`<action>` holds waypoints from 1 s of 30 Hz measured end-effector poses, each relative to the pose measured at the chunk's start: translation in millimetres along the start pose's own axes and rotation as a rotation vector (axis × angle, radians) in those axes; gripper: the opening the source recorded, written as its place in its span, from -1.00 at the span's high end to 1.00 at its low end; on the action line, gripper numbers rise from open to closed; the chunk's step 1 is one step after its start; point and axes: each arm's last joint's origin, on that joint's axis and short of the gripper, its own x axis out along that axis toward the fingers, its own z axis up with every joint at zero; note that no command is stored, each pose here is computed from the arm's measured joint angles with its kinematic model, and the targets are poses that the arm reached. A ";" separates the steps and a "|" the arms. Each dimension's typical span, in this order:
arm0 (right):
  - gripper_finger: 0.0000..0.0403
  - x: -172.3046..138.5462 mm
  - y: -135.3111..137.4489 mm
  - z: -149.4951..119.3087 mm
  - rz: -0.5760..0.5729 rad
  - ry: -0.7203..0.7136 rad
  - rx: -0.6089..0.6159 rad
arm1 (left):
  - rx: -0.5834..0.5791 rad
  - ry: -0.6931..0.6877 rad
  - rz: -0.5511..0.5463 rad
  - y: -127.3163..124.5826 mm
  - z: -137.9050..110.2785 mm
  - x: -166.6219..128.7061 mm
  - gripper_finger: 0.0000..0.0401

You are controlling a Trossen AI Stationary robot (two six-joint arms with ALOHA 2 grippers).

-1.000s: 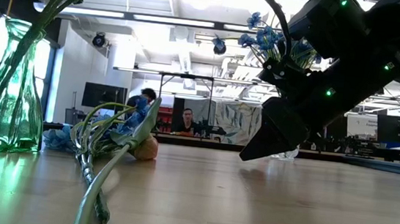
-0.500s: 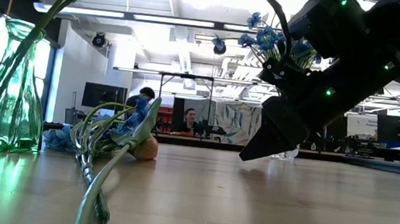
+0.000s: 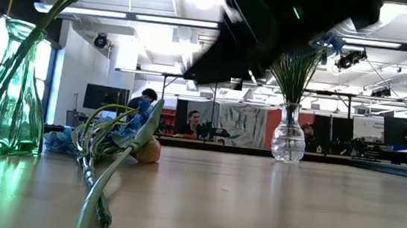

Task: Sort flowers into vase by color
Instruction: Put the top pink flower into the green vase

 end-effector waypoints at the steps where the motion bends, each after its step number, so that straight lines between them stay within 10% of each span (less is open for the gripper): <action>1: -0.25 -0.5 2.7 11.7 -0.002 0.000 -0.021 | 0.021 0.007 -0.005 -2.3 2.9 -2.4 0.53; 11: 0.44 -35.4 8.9 124.1 -0.214 0.009 -0.101 | 0.108 0.175 0.056 -13.8 4.4 -21.0 0.53; 18: 0.95 -61.0 12.0 187.6 -0.133 -0.215 -0.169 | 0.131 0.244 0.072 -17.6 -5.9 -23.1 0.53; 30: 0.99 -46.0 -1.7 198.0 0.057 -0.340 -0.226 | 0.125 0.258 0.079 -18.3 -8.3 -23.6 0.53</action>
